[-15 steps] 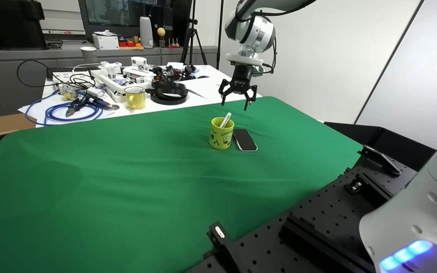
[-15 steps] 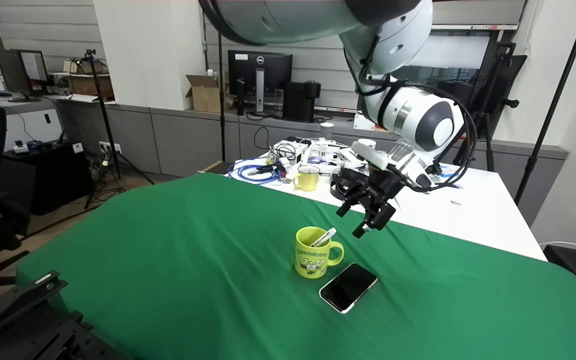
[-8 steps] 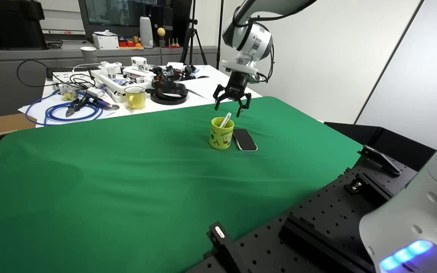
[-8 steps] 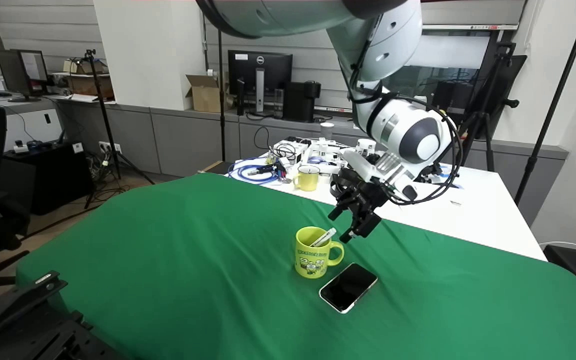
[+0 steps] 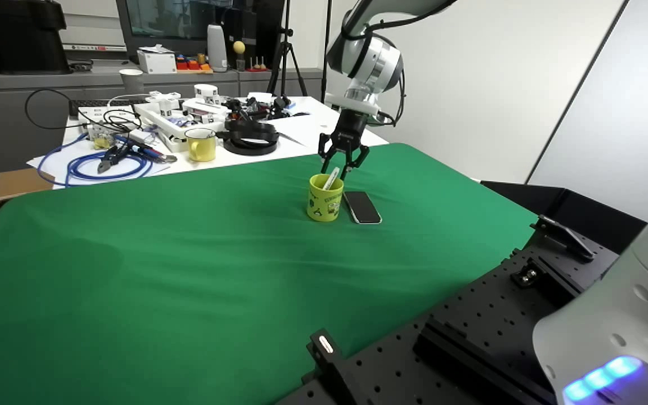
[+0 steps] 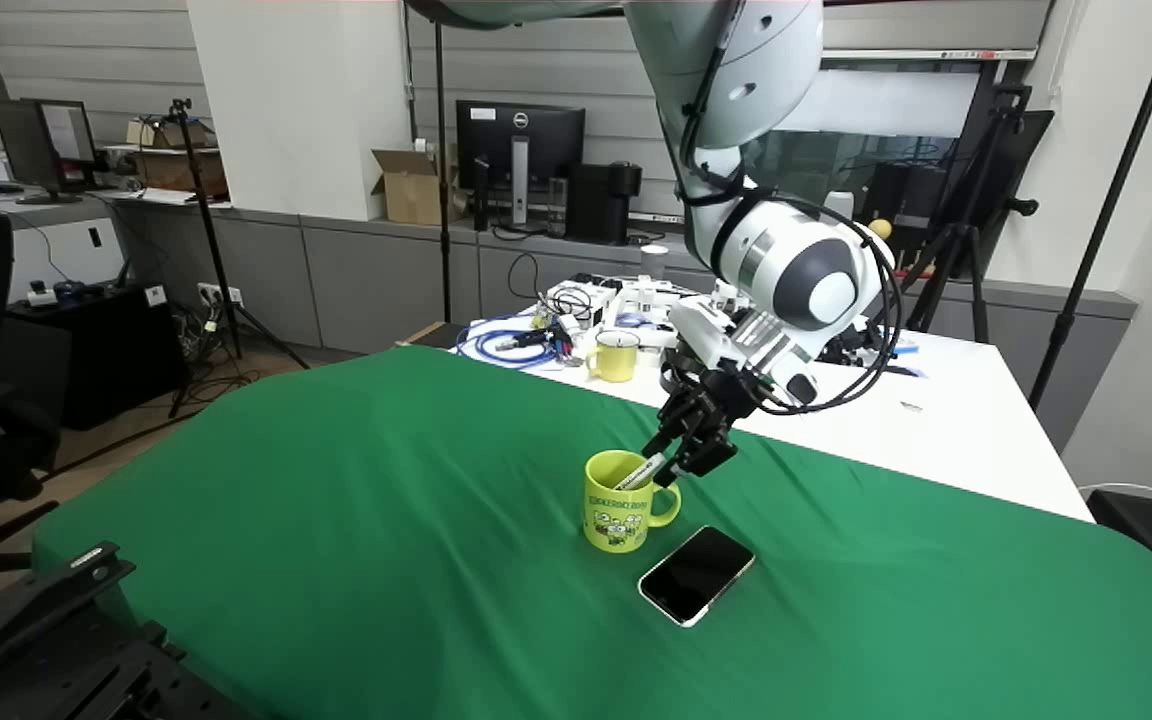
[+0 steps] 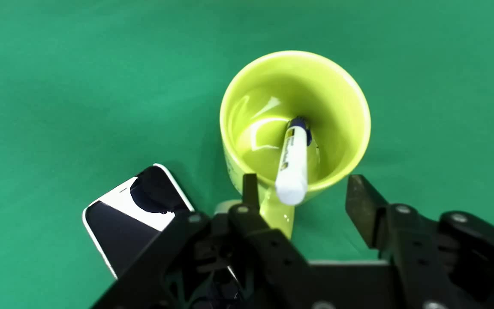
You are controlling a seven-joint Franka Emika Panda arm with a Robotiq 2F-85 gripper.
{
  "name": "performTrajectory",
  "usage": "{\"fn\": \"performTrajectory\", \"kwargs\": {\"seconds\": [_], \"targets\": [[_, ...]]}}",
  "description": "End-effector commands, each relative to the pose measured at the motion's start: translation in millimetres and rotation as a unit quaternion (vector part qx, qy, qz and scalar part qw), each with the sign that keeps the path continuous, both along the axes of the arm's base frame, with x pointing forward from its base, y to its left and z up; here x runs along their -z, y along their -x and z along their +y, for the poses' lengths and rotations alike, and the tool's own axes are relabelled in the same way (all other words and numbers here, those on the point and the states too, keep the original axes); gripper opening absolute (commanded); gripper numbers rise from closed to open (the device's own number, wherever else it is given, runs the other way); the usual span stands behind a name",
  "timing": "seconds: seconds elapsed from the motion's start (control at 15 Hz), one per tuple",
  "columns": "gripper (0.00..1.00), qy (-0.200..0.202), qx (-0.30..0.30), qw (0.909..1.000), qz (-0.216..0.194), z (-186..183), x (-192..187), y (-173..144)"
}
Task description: Remove the blue marker from the yellow mug
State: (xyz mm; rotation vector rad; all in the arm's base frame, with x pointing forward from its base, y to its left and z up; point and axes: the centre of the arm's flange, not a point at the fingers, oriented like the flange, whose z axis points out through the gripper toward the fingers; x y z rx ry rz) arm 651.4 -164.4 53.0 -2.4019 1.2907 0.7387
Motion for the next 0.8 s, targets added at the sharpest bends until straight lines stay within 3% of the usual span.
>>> {"fn": "performTrajectory", "kwargs": {"seconds": [0.0,0.2,0.27,0.53,0.73], "targets": [[0.25,0.009,0.015,0.9999,0.001,4.3,-19.0,13.2],[0.03,0.015,0.017,0.9997,0.002,0.3,-22.2,11.9],[0.01,0.016,0.017,0.9997,0.002,-1.2,-22.9,11.5],[0.04,0.014,0.017,0.9997,-0.005,-7.3,-41.5,0.3],[0.04,0.008,0.016,0.9995,-0.026,-9.9,-76.4,-16.6]]}}
